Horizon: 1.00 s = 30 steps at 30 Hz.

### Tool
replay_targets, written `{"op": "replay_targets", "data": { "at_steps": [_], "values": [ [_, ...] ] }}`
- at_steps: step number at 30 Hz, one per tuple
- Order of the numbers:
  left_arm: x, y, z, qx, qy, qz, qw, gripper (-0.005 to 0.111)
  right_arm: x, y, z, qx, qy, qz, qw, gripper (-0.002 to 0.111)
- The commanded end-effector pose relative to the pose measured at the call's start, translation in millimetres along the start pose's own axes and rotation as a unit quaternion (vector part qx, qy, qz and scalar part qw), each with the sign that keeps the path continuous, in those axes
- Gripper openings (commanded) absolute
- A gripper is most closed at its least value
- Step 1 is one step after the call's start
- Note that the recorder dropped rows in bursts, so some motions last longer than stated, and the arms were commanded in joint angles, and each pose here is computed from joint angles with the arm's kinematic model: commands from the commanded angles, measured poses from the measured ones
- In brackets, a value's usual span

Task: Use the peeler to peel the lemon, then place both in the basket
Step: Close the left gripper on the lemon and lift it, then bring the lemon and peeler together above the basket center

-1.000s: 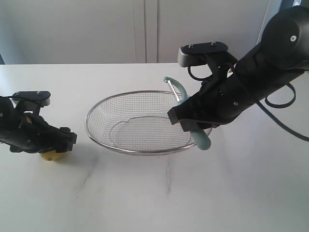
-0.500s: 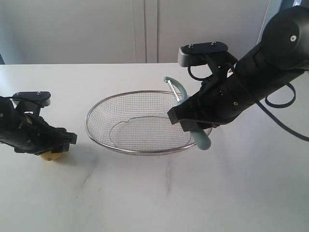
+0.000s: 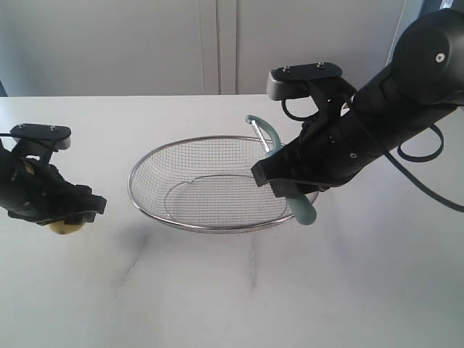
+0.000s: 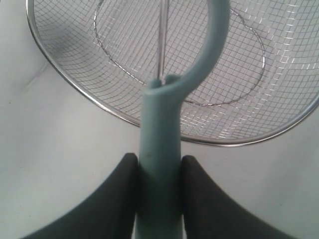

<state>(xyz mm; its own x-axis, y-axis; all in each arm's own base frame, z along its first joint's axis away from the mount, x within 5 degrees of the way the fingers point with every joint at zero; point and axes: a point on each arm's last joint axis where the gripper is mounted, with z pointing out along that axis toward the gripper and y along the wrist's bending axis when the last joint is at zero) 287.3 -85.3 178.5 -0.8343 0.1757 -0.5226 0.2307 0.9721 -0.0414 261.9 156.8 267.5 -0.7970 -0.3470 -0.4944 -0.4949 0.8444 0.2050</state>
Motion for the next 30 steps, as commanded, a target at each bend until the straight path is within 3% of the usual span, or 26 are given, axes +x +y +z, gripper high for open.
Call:
{"op": "replay_targets", "data": {
  "at_steps": [1, 7, 16, 21, 30],
  "values": [
    [-8.8, -1.8, -26.1, 0.001, -0.041, 0.039, 0.998, 0.0, -2.8, -2.0, -2.5, 0.001, -0.009, 0.003, 1.0, 0.0],
    [-16.6, -2.6, -61.5, 0.001, -0.1, 0.065, 0.993, 0.0, -2.8, -2.0, -2.5, 0.001, -0.009, 0.003, 1.0, 0.0],
    [-20.2, -4.0, -115.9, 0.005, -0.188, 0.062, 0.98, 0.0, -2.8, -2.0, -2.5, 0.001, -0.009, 0.003, 1.0, 0.0],
    [-17.5, -21.8, -134.8, 0.032, -0.218, 0.086, 0.972, 0.0, -2.8, -2.0, -2.5, 0.001, -0.009, 0.003, 1.0, 0.0],
    [-5.5, -74.8, -144.0, 0.084, -0.237, 0.272, 0.929, 0.0, 3.9, -8.0, -1.4, 0.031, 0.03, -0.035, 0.998, 0.0]
  ]
}}
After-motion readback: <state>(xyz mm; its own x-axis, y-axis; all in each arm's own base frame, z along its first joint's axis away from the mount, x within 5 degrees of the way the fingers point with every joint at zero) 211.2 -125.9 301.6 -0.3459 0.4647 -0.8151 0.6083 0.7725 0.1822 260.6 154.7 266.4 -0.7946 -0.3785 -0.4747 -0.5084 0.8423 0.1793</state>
